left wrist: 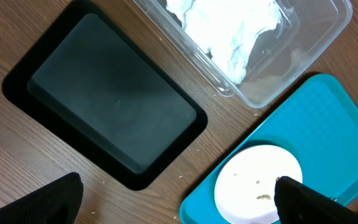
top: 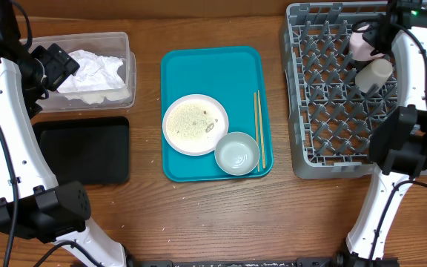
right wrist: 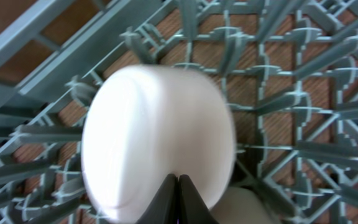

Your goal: Sort waste into correct bins and load items into the dishwasher

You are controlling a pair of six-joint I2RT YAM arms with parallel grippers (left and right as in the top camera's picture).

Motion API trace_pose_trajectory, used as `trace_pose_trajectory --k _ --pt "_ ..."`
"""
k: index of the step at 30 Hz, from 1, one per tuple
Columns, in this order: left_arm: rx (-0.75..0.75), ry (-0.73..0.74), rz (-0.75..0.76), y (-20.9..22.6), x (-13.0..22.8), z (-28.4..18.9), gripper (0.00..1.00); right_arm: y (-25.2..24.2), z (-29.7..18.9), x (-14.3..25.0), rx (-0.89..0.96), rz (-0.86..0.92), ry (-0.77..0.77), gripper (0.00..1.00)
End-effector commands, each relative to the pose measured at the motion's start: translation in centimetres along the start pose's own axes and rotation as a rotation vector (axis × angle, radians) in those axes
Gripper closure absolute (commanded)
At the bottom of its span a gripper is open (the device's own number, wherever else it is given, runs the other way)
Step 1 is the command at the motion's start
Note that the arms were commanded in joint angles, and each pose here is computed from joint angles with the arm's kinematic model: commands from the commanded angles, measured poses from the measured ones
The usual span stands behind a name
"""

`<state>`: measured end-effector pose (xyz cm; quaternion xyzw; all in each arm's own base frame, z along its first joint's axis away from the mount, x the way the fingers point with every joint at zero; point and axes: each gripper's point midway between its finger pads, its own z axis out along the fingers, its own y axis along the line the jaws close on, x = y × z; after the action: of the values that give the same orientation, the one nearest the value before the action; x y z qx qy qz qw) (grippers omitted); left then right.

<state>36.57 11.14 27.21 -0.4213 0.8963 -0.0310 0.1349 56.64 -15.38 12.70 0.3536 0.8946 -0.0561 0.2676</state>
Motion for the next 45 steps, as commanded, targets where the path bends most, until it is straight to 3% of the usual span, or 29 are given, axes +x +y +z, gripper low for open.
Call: trace_pose_trajectory --k 1,7,17,22,31,45 --pt "0.003 -0.006 -0.005 -0.3 -0.1 0.0 0.00 -1.6 0.1 -0.5 0.036 0.017 0.000 0.96" --pt "0.003 -0.006 -0.005 -0.3 -0.1 0.0 0.00 -2.3 -0.7 -0.4 0.046 0.088 0.011 0.96" --pt "0.003 -0.006 -0.005 -0.3 -0.1 0.0 0.00 5.0 -5.3 -2.6 -0.233 -0.023 -0.090 0.96" --pt "0.003 -0.006 -0.005 -0.3 -0.1 0.0 0.00 6.4 -3.5 -1.5 -0.254 -0.057 -0.070 0.96" --pt "0.003 -0.006 -0.005 -0.3 -0.1 0.0 0.00 2.1 0.5 0.0 -0.040 -0.048 -0.027 0.96" --pt "0.003 -0.006 -0.005 -0.3 -0.1 0.0 0.00 -4.7 1.3 0.1 0.071 0.024 0.069 0.96"
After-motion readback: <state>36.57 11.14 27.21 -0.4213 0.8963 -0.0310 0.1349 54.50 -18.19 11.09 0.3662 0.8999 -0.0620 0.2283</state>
